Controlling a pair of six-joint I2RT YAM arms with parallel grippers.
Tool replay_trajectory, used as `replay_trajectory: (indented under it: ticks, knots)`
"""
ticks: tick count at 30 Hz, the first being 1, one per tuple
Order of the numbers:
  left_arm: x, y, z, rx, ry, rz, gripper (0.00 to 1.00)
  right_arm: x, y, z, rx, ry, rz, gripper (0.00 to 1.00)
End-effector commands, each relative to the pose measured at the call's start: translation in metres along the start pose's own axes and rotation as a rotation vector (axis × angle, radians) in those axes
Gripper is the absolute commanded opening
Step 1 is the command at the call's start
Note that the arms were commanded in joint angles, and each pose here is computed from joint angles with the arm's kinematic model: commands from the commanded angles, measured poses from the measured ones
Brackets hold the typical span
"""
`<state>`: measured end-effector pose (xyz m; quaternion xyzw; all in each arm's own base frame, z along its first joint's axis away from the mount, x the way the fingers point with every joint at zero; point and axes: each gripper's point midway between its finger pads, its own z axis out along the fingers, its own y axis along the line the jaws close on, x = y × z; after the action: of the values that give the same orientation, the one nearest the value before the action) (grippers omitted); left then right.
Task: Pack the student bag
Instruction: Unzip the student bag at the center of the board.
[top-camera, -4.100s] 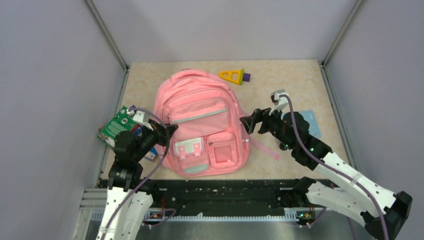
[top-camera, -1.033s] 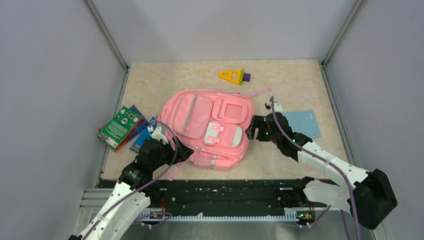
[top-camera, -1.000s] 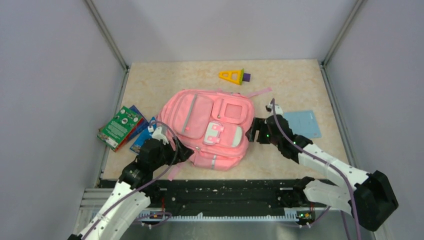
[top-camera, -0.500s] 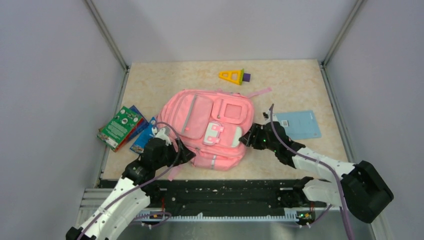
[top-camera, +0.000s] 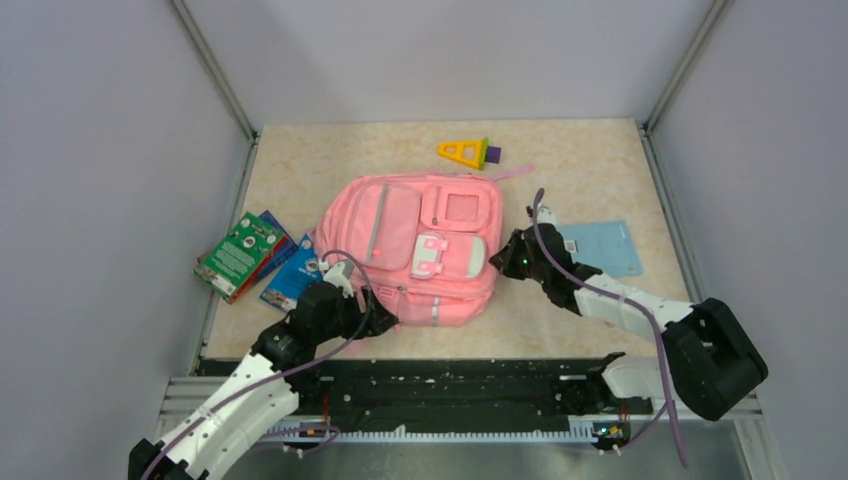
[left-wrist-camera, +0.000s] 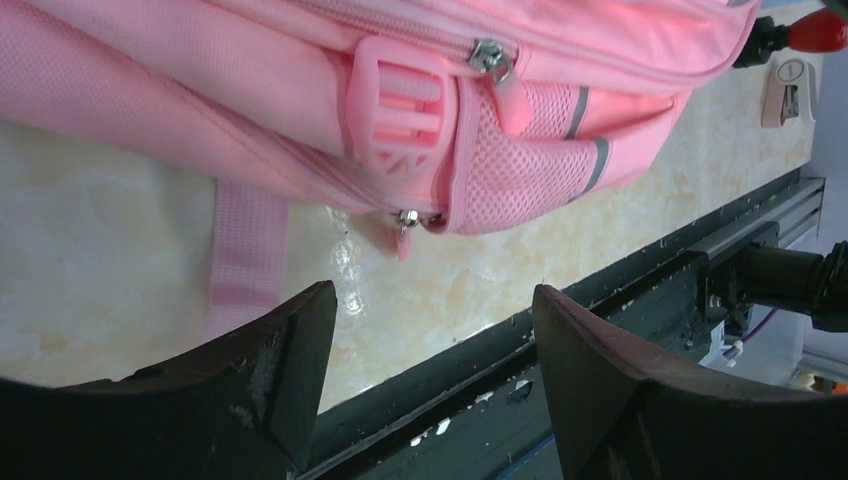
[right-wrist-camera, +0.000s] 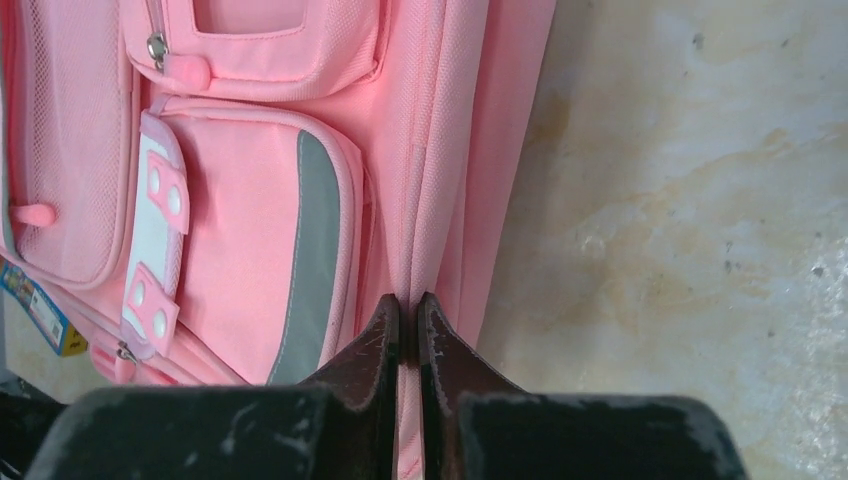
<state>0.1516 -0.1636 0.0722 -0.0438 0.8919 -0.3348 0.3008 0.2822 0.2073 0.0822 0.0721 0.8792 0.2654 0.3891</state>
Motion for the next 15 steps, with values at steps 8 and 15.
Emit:
replay_trajectory:
  ticks: [8, 15]
  knots:
    - [0.014, -0.014, 0.025, 0.089, -0.039, -0.030, 0.68, -0.056, 0.013, 0.012, -0.004, -0.122, -0.027, 0.00]
    - [0.000, -0.007, 0.038, 0.004, -0.155, 0.007, 0.60, -0.055, 0.013, 0.010, -0.010, -0.125, -0.022, 0.00]
